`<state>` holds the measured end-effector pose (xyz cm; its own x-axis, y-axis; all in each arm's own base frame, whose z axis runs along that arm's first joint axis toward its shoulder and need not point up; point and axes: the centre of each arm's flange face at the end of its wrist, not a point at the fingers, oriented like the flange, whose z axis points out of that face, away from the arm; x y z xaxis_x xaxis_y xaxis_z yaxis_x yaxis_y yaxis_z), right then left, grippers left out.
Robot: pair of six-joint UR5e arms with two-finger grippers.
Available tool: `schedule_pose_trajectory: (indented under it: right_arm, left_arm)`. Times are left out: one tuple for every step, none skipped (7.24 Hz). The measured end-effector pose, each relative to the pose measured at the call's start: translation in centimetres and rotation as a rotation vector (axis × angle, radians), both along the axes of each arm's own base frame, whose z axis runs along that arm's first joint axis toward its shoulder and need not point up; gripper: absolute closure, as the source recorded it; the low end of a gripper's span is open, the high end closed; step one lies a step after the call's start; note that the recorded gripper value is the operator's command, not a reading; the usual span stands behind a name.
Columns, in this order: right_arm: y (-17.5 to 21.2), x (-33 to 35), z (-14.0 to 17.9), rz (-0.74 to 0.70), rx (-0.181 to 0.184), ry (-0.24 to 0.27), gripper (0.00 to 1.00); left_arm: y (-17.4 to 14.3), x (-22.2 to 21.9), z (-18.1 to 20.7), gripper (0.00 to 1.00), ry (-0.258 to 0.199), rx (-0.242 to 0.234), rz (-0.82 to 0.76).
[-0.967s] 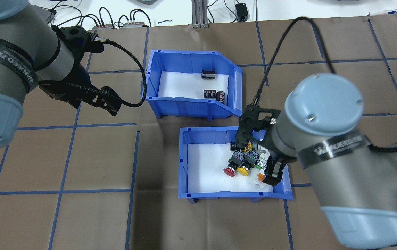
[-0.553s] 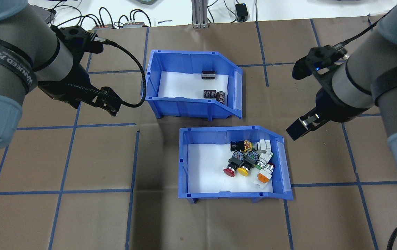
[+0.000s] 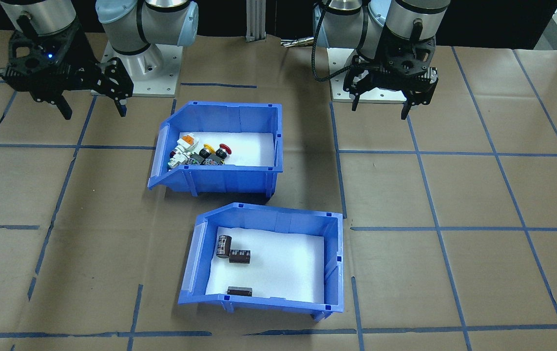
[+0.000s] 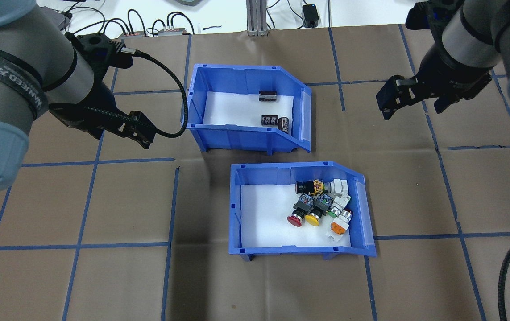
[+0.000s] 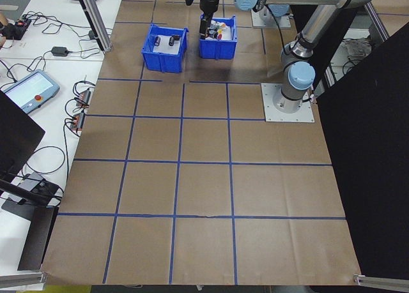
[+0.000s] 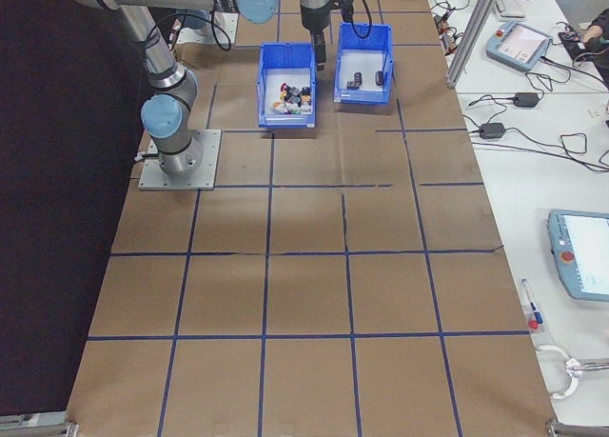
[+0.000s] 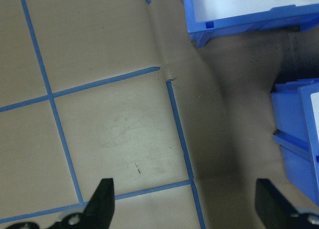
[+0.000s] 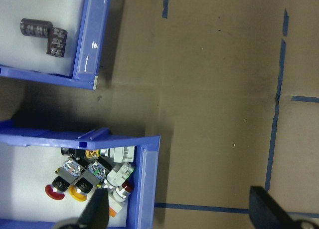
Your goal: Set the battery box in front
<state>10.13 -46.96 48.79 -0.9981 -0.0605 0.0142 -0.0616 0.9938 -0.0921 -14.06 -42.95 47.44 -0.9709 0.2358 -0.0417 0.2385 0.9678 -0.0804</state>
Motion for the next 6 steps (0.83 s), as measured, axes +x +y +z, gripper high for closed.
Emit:
schedule_pose_trajectory:
  right_arm:
    - [-1.6,0.0,0.1,-0.042,0.004,0.017,0.0]
    - [-2.6,0.4,0.1,-0.075,0.006,0.02,0.0]
    - [-3.1,1.1,0.2,-0.097,0.005,0.018,0.0]
    - [-3.4,1.7,0.3,-0.11,0.004,0.015,0.0]
    - [-3.7,1.9,0.2,-0.119,0.006,0.013,0.0]
    - [-3.8,2.1,0.1,-0.124,0.007,0.012,0.0]
  left_arm:
    - [0.0,0.0,0.0,0.0,0.0,0.0,0.0]
    - [0.0,0.0,0.0,0.0,0.0,0.001,0.0]
    - [0.0,0.0,0.0,0.0,0.0,0.0,0.0]
    - [0.0,0.0,0.0,0.0,0.0,0.0,0.0]
    - [0.0,0.0,0.0,0.0,0.001,0.001,0.0]
    - [0.0,0.0,0.0,0.0,0.001,0.001,0.0]
